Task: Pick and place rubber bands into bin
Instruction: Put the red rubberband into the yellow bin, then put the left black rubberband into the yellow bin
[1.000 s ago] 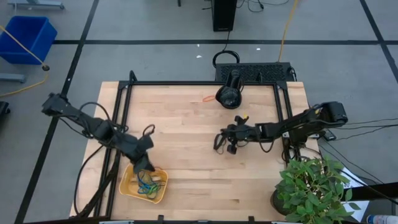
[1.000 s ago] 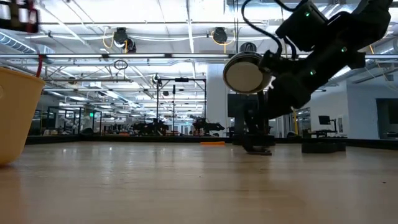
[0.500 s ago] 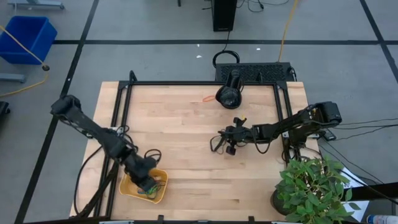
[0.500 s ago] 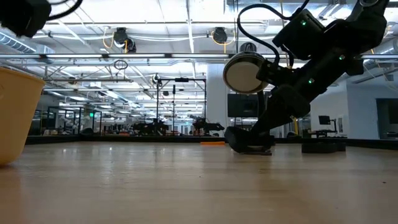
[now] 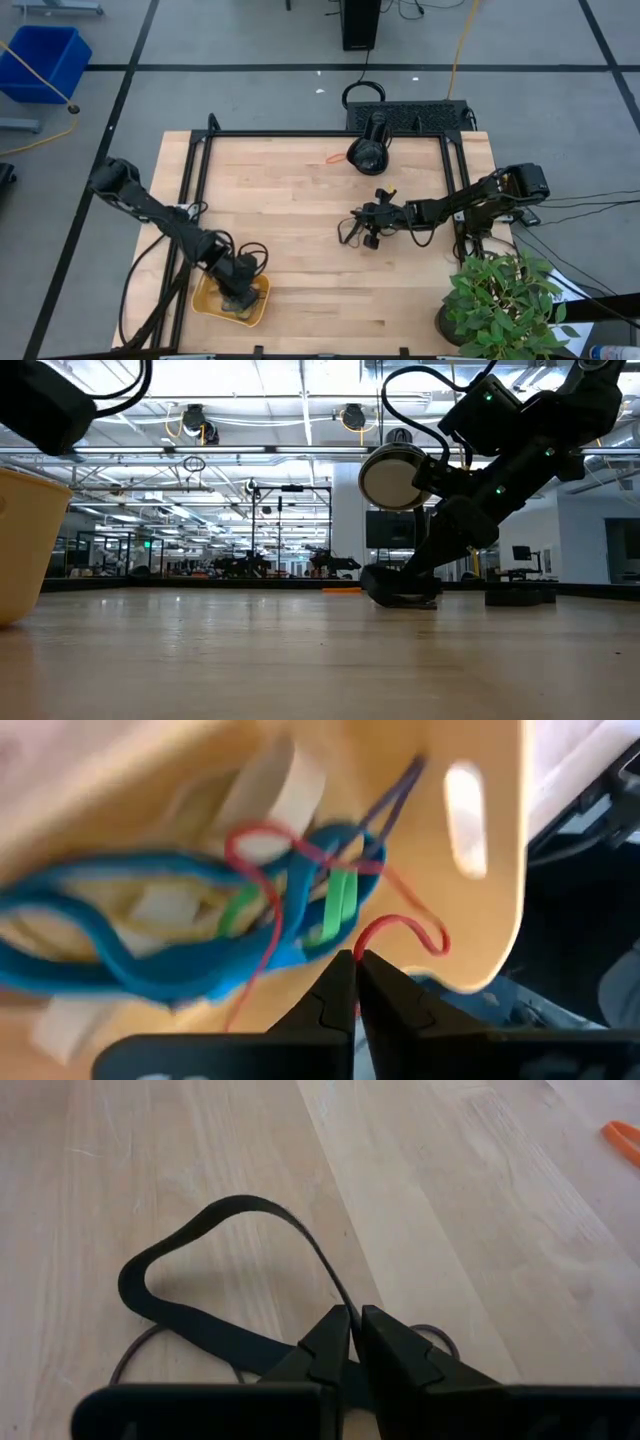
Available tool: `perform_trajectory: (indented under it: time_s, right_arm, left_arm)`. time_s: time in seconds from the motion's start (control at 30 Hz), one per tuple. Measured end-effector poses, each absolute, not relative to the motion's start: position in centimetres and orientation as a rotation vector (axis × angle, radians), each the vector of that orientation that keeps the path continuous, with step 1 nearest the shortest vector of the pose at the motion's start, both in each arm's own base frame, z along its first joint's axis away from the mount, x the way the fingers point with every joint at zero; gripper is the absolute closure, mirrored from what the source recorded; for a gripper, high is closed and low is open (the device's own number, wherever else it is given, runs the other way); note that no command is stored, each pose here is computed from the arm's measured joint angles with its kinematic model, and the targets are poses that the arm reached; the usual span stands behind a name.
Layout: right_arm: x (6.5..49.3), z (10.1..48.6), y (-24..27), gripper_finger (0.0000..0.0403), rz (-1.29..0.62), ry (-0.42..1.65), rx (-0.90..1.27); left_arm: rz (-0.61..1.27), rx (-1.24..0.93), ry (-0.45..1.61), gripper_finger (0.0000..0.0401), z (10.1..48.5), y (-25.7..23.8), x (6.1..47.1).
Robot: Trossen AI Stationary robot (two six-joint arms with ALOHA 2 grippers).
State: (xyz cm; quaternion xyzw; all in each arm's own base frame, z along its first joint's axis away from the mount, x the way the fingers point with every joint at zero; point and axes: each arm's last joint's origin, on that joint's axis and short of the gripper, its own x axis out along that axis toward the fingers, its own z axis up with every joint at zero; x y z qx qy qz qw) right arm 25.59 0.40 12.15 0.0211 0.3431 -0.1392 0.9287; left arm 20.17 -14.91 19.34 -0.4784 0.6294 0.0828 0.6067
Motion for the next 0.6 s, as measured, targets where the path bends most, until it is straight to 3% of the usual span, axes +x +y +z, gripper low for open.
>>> perform_trajectory:
  time_s: [0.27, 0.6]
  right_arm:
    - [25.6, 12.15, 0.42, 0.0374, -0.283, 0.703, 0.044]
    - [25.59, 12.15, 0.41, 0.0374, -0.283, 0.704, 0.043]
  left_arm:
    - [0.197, -1.065, 1.396, 0.0337, 19.31, -14.22, 20.68]
    - [0.127, -1.057, 1.447, 0.0208, 19.36, -13.92, 20.83]
